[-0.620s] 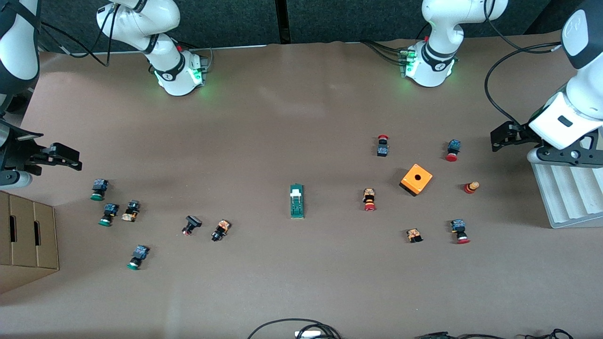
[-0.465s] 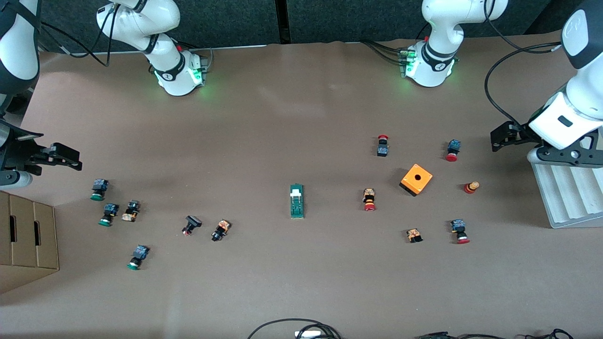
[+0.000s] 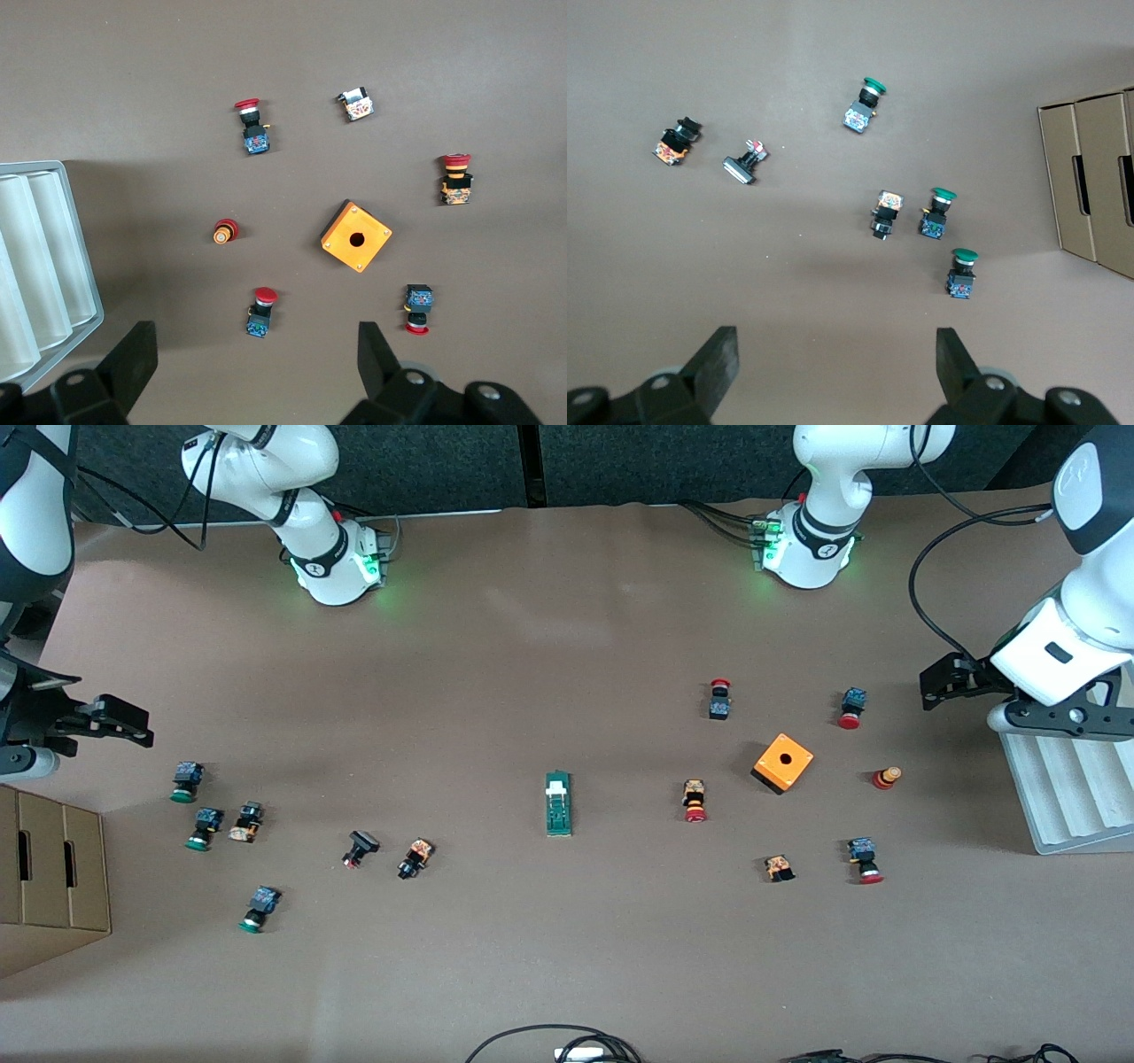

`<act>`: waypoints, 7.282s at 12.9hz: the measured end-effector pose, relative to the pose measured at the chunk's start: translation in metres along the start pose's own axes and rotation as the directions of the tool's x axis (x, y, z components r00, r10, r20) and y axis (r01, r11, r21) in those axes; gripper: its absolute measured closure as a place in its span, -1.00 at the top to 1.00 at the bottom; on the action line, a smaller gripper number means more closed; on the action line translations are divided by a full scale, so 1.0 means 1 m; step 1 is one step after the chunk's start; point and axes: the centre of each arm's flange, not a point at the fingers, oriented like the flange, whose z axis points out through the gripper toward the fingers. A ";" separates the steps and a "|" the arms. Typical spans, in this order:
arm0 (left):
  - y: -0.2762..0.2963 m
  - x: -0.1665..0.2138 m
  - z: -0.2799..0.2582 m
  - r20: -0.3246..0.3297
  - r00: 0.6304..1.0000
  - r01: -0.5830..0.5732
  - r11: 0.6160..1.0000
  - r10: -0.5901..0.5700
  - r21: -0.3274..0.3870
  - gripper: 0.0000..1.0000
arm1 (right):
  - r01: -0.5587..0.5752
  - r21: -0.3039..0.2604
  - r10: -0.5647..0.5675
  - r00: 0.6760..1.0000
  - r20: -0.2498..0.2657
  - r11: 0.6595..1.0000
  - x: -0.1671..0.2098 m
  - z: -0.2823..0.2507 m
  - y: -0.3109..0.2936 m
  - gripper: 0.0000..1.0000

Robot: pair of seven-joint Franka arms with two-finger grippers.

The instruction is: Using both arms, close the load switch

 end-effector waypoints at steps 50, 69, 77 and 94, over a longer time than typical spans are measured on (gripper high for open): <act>0.558 -0.100 0.421 -0.868 0.487 0.149 0.989 -0.094 -0.023 1.00 | 0.054 0.004 -0.054 0.993 0.107 0.999 0.012 0.036 -0.034 1.00; 0.558 -0.112 0.493 -0.939 0.328 0.142 0.988 -0.101 -0.057 0.67 | -0.737 0.221 0.724 0.673 0.154 0.639 0.047 0.174 -0.419 1.00; 0.560 -0.113 0.496 -0.945 0.306 0.135 0.988 -0.116 -0.078 0.44 | -0.924 0.210 0.887 0.369 0.277 0.319 0.053 0.248 -0.468 0.99; 0.558 -0.120 0.514 -0.971 0.234 0.119 0.993 -0.053 -0.025 0.45 | -0.933 0.163 0.913 0.351 0.207 0.322 0.029 0.356 -0.508 0.67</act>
